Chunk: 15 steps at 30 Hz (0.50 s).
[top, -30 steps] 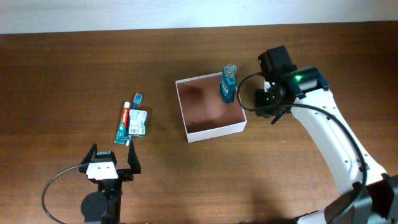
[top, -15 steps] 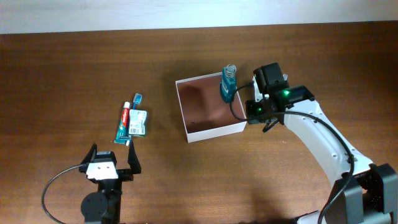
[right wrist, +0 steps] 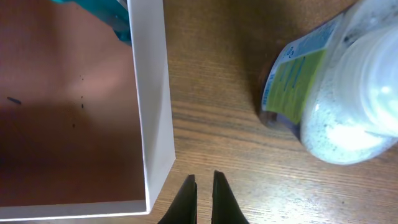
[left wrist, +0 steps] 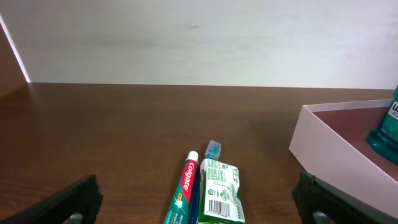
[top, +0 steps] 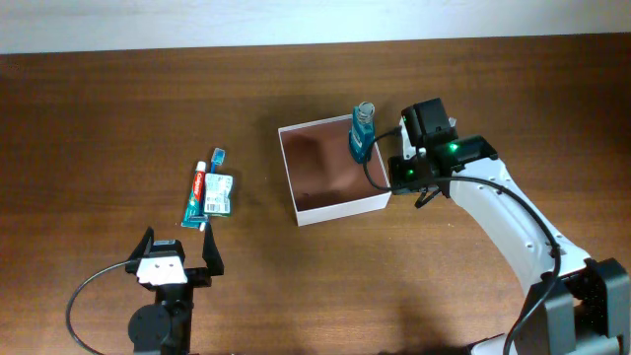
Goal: Pack container
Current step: 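Position the right gripper beside the box near the soap bottle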
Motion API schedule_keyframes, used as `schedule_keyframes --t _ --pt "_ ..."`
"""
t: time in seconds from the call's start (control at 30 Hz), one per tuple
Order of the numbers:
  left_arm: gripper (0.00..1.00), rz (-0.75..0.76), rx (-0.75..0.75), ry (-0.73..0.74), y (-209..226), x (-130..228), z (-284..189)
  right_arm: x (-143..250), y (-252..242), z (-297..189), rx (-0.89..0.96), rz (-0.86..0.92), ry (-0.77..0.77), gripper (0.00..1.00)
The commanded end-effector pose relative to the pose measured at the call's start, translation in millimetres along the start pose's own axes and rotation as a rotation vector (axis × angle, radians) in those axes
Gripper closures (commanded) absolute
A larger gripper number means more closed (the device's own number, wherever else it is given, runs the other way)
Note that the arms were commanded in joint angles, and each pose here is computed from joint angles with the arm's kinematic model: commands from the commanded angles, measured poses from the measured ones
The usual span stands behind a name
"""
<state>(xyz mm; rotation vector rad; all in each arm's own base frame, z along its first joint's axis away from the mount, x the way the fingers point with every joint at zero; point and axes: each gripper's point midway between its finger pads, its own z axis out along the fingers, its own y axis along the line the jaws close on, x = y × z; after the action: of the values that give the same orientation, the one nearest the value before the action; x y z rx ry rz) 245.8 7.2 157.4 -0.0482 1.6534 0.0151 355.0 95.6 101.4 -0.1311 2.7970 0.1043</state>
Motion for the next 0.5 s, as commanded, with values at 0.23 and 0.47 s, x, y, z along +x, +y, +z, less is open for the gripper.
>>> schedule_keyframes --t 0.23,0.47 --pt "0.00 0.016 0.019 -0.003 -3.5 1.3 0.1 11.7 1.8 12.8 -0.019 -0.007 0.031 0.96" --pt "0.01 0.016 0.019 -0.003 -3.5 1.3 0.1 9.3 9.2 12.7 -0.061 -0.007 0.022 0.96"
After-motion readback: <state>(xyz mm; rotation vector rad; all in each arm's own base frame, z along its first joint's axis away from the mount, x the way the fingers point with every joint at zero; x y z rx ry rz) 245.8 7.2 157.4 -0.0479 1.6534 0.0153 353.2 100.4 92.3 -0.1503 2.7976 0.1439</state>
